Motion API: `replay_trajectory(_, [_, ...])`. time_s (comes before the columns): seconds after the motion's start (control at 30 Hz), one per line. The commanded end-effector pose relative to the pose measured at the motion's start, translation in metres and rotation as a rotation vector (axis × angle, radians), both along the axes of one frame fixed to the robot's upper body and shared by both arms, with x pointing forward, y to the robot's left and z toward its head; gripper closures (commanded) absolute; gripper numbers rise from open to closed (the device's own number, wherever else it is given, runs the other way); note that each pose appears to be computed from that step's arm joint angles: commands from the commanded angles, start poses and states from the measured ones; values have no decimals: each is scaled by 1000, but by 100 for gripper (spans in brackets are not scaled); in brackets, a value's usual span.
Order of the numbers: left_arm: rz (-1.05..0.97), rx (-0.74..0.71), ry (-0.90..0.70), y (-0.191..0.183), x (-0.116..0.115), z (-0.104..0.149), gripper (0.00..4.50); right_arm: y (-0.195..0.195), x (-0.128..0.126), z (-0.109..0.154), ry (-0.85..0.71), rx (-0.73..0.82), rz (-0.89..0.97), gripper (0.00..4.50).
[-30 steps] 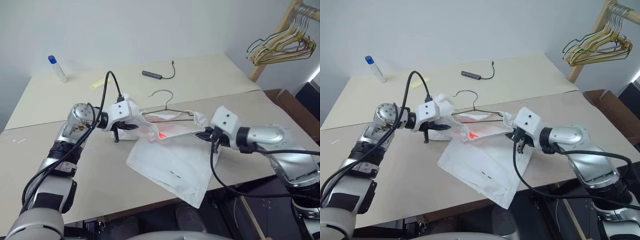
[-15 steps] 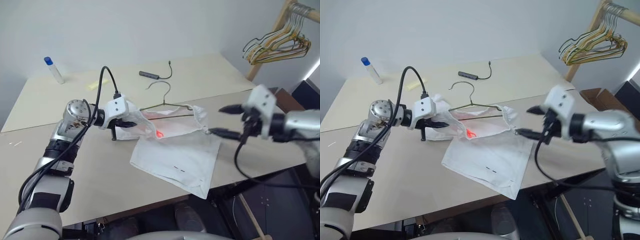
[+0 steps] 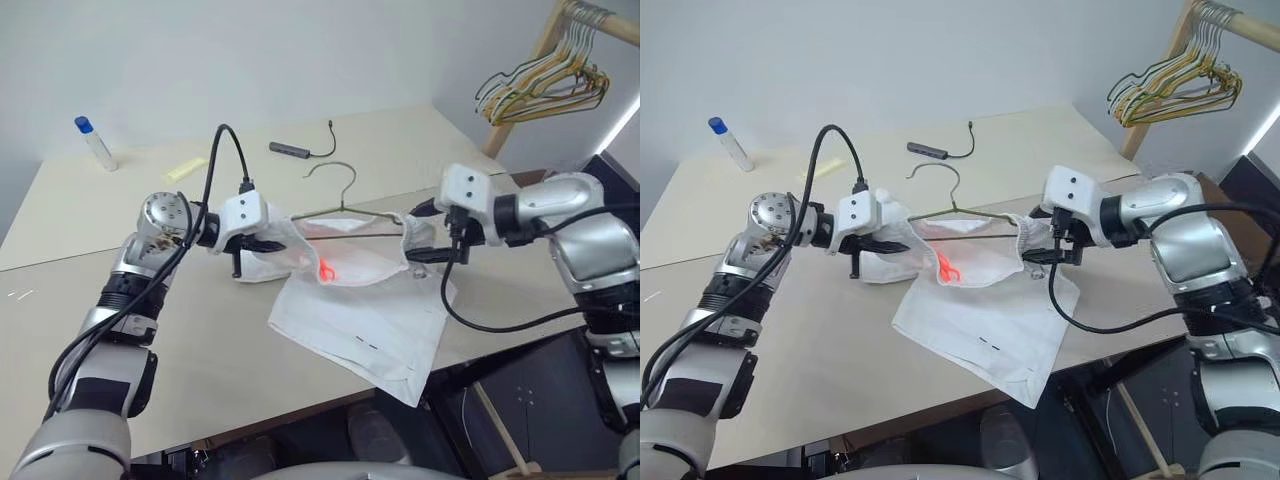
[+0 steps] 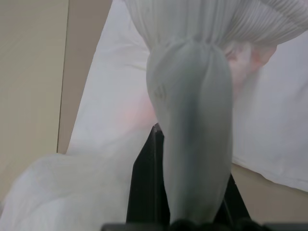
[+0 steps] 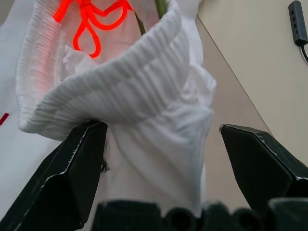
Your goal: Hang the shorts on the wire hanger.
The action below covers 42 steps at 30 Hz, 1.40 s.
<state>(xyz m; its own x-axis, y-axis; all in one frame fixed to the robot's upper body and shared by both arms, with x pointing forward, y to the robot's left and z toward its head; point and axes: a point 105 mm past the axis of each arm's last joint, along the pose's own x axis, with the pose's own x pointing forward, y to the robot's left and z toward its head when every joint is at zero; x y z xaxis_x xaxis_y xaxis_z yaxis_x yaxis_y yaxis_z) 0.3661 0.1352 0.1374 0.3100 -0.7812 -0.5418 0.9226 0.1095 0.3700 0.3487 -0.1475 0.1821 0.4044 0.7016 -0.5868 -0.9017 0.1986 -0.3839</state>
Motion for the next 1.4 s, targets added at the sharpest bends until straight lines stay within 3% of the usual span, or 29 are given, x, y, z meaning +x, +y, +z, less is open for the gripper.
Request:
replay_trajectory(0.03, [-51, -18, -71, -10, 1, 22, 450, 8, 5, 9, -31, -28, 31, 76])
replay_trajectory(0.4, [-83, -21, -82, -14, -1, 25, 450, 10, 4, -5, 17, -84, 39, 448])
replay_trajectory(0.5, [-102, -38, -83, -17, -2, 27, 450, 9, 1, -7, 37, -74, 37, 448])
replay_trajectory(0.53, [-113, -48, -85, -17, -3, 28, 405, 9, 0, -7, 46, -65, 34, 450])
replay_trajectory(0.6, [-130, -98, -71, -18, -6, 34, 374, 8, -2, -6, 66, -43, 27, 450])
replay_trajectory(0.73, [-129, -143, -74, -11, -5, 42, 244, 1, -10, -5, 124, 19, -10, 450])
replay_trajectory(0.97, [84, -241, -205, 17, 20, 65, 8, -22, -35, -14, 243, 129, -124, 450])
replay_trajectory(1.07, [180, -331, -271, 25, 31, 85, 3, -34, -45, -18, 277, 180, -200, 450])
replay_trajectory(1.17, [171, -466, -262, 20, 25, 105, 3, -51, -55, -25, 311, 249, -332, 450])
replay_trajectory(1.4, [16, -821, -90, -17, -21, 143, 3, -99, -80, -35, 386, 393, -685, 450])
